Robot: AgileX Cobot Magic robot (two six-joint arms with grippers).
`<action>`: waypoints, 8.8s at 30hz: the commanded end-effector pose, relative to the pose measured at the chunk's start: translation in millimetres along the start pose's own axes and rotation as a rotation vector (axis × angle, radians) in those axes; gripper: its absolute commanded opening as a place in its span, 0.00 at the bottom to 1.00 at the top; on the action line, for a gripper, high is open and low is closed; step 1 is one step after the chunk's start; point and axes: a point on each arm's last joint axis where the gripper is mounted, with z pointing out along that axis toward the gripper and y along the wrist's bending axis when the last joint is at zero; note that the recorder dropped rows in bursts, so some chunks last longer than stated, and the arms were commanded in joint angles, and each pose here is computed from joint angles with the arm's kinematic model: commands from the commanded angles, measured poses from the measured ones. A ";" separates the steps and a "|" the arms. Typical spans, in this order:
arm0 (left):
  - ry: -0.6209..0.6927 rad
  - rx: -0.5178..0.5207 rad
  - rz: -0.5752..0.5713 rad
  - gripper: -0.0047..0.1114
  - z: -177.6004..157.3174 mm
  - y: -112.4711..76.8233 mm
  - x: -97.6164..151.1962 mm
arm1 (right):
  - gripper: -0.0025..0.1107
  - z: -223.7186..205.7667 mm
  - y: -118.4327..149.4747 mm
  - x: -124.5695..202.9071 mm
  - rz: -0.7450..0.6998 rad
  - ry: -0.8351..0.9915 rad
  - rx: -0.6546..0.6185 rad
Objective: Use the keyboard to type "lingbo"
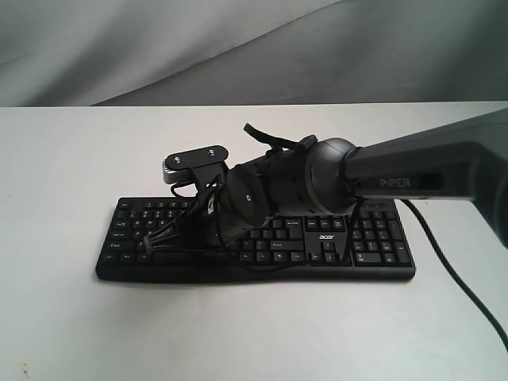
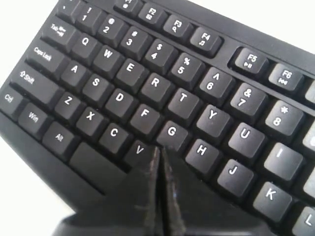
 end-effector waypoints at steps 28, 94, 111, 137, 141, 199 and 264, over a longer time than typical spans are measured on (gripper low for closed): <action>-0.003 0.001 -0.012 0.04 0.2 -0.1 0.9 | 0.02 2.5 0.7 4.2 0.030 0.020 -0.003; -0.003 0.001 -0.012 0.04 0.2 -0.1 0.9 | 0.02 -18.2 -57.5 -15.5 0.115 0.017 0.049; -0.003 0.001 -0.012 0.04 0.2 -0.1 0.9 | 0.02 -18.3 -59.4 -15.5 0.118 0.016 0.069; -0.003 0.001 -0.012 0.04 0.2 -0.1 0.9 | 0.02 -19.0 -65.3 -16.7 0.124 0.011 0.087; -0.003 0.001 -0.012 0.04 0.2 -0.1 0.9 | 0.02 -12.9 -66.9 -12.4 0.126 0.031 0.092; -0.003 0.001 -0.012 0.04 0.2 -0.1 0.9 | 0.02 -325.0 -29.0 34.6 -0.313 -0.678 0.056; -0.003 0.001 -0.012 0.04 0.2 -0.1 0.9 | 0.02 -292.1 -121.8 270.0 0.128 -0.860 0.677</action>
